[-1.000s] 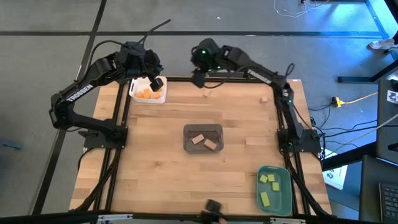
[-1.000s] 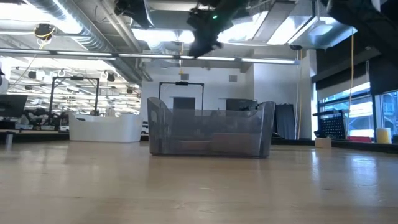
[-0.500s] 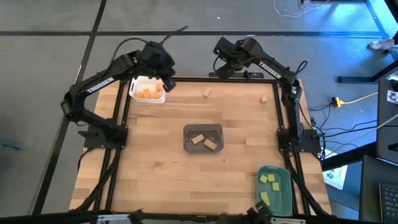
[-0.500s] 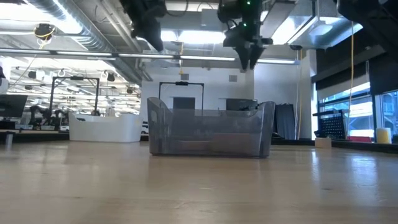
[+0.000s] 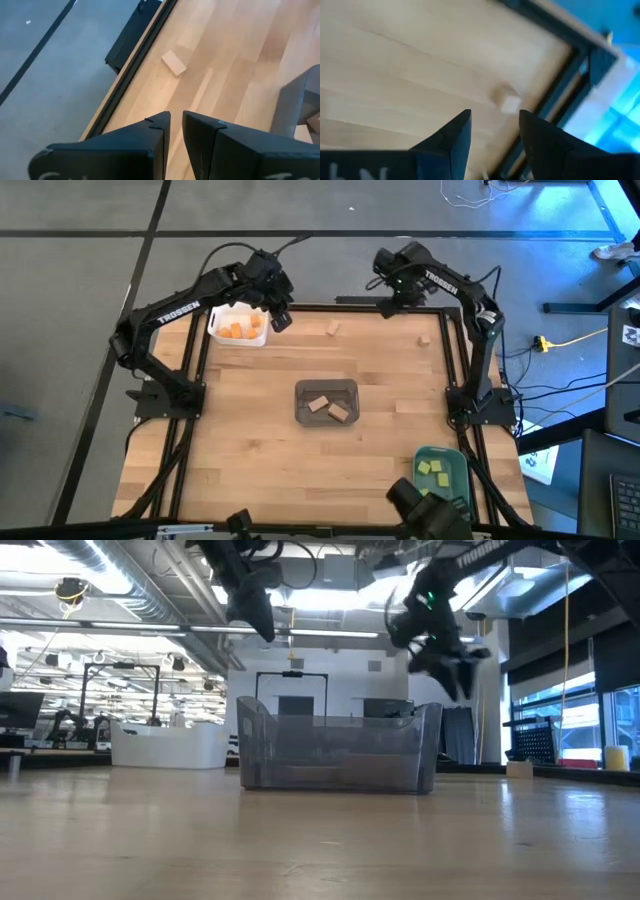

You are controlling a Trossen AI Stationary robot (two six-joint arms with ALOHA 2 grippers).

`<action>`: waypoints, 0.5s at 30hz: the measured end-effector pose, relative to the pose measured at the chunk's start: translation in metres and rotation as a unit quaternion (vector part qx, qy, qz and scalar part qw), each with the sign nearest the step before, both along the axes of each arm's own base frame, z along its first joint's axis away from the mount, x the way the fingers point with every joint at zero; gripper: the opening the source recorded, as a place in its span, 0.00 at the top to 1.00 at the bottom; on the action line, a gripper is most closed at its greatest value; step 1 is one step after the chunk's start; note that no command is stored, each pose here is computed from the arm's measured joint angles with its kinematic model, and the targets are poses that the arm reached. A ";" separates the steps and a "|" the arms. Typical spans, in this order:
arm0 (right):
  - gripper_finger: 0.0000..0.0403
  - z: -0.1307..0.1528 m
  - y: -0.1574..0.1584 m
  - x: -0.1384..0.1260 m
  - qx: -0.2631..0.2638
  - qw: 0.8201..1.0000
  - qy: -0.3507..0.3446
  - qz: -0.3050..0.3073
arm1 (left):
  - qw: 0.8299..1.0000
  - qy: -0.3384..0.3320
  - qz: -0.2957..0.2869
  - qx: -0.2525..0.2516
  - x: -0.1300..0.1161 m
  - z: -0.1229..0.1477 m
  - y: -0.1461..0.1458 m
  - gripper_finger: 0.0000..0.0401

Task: Sort & place blocks by color
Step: Put the brown block into the black bin

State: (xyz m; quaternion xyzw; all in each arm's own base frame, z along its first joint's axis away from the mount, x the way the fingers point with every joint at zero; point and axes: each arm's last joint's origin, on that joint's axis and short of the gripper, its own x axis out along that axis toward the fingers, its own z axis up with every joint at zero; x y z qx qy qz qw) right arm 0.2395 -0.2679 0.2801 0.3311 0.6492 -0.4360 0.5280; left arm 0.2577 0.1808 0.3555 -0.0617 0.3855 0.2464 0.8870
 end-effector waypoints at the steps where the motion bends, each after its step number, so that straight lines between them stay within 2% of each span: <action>1: 0.59 -0.007 -0.001 -0.007 0.010 1.000 0.011 -0.009 | 1.000 -0.002 -0.002 0.003 0.000 0.000 0.000 0.90; 8: 0.59 -0.049 -0.014 -0.042 0.062 0.995 0.045 -0.058 | 1.000 -0.019 -0.004 0.017 0.003 0.004 0.002 0.90; 11: 0.59 -0.062 -0.015 -0.055 0.101 0.991 0.039 -0.082 | 1.000 -0.019 -0.004 0.017 0.003 0.004 0.002 0.90; 15: 0.59 -0.076 -0.016 -0.068 0.126 0.986 0.031 -0.103 | 1.000 -0.019 -0.002 0.017 0.002 0.004 0.003 0.90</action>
